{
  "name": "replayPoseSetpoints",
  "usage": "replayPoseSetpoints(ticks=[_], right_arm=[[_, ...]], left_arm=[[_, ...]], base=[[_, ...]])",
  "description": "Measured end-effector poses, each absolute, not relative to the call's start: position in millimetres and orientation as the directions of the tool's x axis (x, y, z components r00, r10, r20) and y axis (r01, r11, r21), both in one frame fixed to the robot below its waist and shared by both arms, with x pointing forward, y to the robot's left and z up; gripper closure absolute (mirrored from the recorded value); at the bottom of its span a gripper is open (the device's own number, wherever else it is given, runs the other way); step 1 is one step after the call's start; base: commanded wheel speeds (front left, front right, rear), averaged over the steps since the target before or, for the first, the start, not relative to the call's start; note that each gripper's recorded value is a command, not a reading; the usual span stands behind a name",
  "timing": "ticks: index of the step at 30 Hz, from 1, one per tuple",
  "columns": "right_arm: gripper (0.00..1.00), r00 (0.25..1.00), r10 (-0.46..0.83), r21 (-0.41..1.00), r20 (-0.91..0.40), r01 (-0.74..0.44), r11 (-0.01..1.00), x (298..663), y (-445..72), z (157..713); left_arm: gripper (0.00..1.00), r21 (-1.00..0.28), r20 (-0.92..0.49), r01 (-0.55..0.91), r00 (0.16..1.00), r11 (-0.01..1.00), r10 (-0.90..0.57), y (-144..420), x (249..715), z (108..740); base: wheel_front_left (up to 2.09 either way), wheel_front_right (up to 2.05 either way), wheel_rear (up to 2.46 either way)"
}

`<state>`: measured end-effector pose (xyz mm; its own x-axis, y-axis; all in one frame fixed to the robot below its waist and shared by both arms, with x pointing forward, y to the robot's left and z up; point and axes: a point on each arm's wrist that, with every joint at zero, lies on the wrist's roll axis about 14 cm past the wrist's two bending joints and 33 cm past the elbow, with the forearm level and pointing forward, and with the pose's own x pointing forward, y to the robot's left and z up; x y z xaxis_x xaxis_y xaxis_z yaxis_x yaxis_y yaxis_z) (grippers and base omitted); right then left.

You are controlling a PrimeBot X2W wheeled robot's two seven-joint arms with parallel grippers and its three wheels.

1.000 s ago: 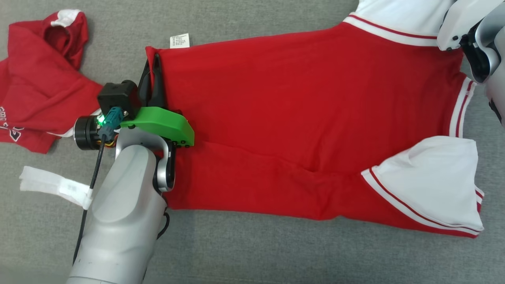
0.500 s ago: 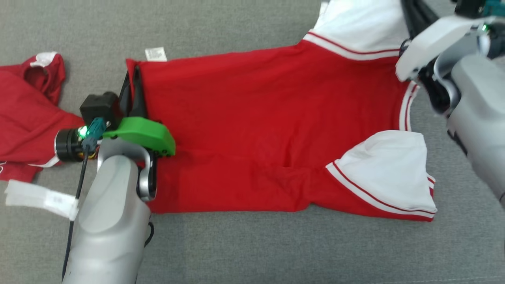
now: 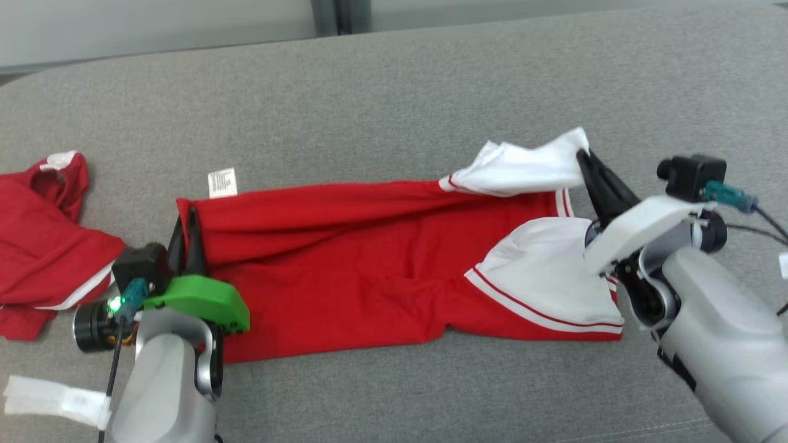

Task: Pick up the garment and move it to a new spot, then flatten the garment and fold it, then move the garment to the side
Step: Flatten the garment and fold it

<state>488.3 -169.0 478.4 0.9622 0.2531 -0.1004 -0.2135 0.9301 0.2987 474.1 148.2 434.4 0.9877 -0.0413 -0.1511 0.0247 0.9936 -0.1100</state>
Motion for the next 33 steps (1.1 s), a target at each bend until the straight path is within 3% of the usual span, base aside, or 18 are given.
replayPoseSetpoints(ticks=[10,11,12,14,15,18,19,20,28,33], right_arm=[[1.0,0.975,0.192,0.392,-0.108,-0.136,0.91,439,-174,468],[1.0,0.976,0.189,0.397,-0.112,-0.13,0.909,436,-174,466],[1.0,0.975,0.188,0.397,-0.119,-0.126,0.909,432,-174,463],[1.0,0.974,0.182,0.4,-0.133,-0.115,0.909,427,-174,458],[1.0,0.973,0.179,0.403,-0.144,-0.107,0.909,425,-174,453],[1.0,0.969,0.17,0.41,-0.182,-0.082,0.908,419,-173,440],[0.76,0.968,0.164,0.413,-0.19,-0.072,0.908,418,-174,437],[0.0,0.968,0.159,0.419,-0.192,-0.066,0.906,418,-174,436],[0.0,0.975,0.134,0.416,-0.178,-0.049,0.908,420,-177,437],[0.0,0.964,0.128,0.386,-0.235,-0.029,0.922,417,-177,419]], left_arm=[[1.0,-0.124,-0.205,0.012,0.978,0.992,-0.037,151,428,418],[0.93,-0.124,-0.212,0.01,0.976,0.992,-0.037,151,425,415],[0.64,-0.133,-0.222,0.008,0.974,0.991,-0.038,151,420,413],[0.31,-0.146,-0.233,0.005,0.972,0.989,-0.039,150,416,410],[0.0,-0.157,-0.238,-0.006,0.971,0.988,-0.032,150,414,408],[0.0,-0.161,-0.252,-0.029,0.968,0.986,-0.012,153,410,404],[0.0,-0.16,-0.249,-0.039,0.968,0.986,-0.002,154,409,405],[0.0,-0.16,-0.241,-0.049,0.971,0.986,0.009,156,410,408],[0.0,-0.154,-0.209,-0.114,0.975,0.982,0.08,171,400,417],[0.0,-0.148,-0.209,-0.124,0.974,0.981,0.092,173,394,417]], base=[[0.0,0.0,0.0],[0.0,0.0,0.0],[0.0,0.0,0.0],[0.0,0.0,0.0],[0.0,0.0,0.0],[0.0,0.0,0.0],[0.0,0.0,0.0],[0.0,0.0,0.0],[0.0,0.0,0.0],[0.0,0.0,0.0]])
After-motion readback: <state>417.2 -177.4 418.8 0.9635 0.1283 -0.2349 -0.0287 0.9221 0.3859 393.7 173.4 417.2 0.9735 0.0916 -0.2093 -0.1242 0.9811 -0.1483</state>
